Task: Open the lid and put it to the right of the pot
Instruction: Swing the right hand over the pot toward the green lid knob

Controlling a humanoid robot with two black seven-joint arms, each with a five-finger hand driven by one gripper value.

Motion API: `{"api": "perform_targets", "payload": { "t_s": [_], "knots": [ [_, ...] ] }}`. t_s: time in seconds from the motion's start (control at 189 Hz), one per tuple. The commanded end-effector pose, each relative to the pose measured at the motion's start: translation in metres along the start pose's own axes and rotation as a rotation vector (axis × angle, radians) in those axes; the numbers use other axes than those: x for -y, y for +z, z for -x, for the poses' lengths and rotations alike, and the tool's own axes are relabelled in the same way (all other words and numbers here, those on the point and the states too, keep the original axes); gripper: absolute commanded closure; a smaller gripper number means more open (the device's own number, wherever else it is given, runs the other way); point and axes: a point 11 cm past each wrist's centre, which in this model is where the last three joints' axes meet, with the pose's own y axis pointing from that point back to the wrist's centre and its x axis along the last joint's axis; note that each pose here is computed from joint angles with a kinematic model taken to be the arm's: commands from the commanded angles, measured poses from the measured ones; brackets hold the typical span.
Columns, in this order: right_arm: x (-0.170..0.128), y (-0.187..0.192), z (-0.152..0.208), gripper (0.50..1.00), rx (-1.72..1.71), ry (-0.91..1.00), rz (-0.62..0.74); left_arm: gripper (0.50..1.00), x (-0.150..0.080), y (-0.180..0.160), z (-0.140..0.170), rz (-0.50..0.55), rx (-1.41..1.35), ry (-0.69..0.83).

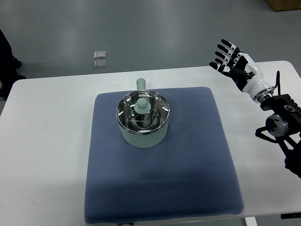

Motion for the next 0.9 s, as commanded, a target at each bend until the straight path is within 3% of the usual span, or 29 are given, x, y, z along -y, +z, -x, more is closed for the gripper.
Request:
{"api": "perform_targets", "payload": {
  "t_s": [0.0, 0.064, 0.069, 0.143, 0.196, 0.201, 0.233, 0.281, 0.297, 0.376, 0.382, 0.519, 0.768, 0.784, 0.896],
  "knots": [
    [0.013, -0.031, 0.010, 0.574, -0.133, -0.108, -0.058, 0.500, 0.000, 0.000, 0.000, 0.000, -0.001, 0.000],
    [0.014, -0.034, 0.012, 0.574, -0.144, -0.120, -0.062, 0.500, 0.000, 0.000, 0.000, 0.000, -0.001, 0.000],
    [0.020, -0.048, 0.023, 0.574, -0.207, -0.189, -0.081, 0.500, 0.000, 0.000, 0.000, 0.000, 0.001, 0.000],
    [0.028, -0.073, 0.038, 0.574, -0.297, -0.281, -0.115, 0.500, 0.000, 0.000, 0.000, 0.000, -0.001, 0.000],
    [0.028, -0.073, 0.038, 0.574, -0.297, -0.281, -0.115, 0.500, 0.000, 0.000, 0.000, 0.000, -0.001, 0.000],
    [0.033, -0.090, 0.050, 0.574, -0.355, -0.341, -0.139, 0.500, 0.000, 0.000, 0.000, 0.000, -0.001, 0.000],
    [0.036, -0.101, 0.059, 0.574, -0.390, -0.381, -0.152, 0.500, 0.000, 0.000, 0.000, 0.000, -0.001, 0.000],
    [0.036, -0.101, 0.059, 0.574, -0.390, -0.382, -0.152, 0.500, 0.000, 0.000, 0.000, 0.000, -0.001, 0.000],
    [0.042, -0.117, 0.078, 0.574, -0.460, -0.474, -0.159, 0.500, 0.000, 0.000, 0.000, 0.000, 0.001, 0.000],
    [0.044, -0.122, 0.084, 0.574, -0.483, -0.504, -0.157, 0.500, 0.000, 0.000, 0.000, 0.000, 0.001, 0.000],
    [0.049, -0.132, 0.101, 0.574, -0.539, -0.579, -0.156, 0.500, 0.000, 0.000, 0.000, 0.000, -0.001, 0.000],
    [0.060, -0.154, 0.138, 0.574, -0.703, -0.718, -0.160, 0.500, 0.000, 0.000, 0.000, 0.000, 0.001, 0.000],
    [0.064, -0.150, 0.182, 0.574, -1.010, -0.924, -0.103, 0.500, 0.000, 0.000, 0.000, 0.000, 0.001, 0.000],
    [0.063, -0.139, 0.202, 0.576, -1.083, -1.000, -0.094, 0.500, 0.000, 0.000, 0.000, 0.000, -0.001, 0.000],
    [0.062, -0.130, 0.213, 0.579, -1.159, -1.047, -0.084, 0.500, 0.000, 0.000, 0.000, 0.000, 0.001, 0.000]
  ]
}}
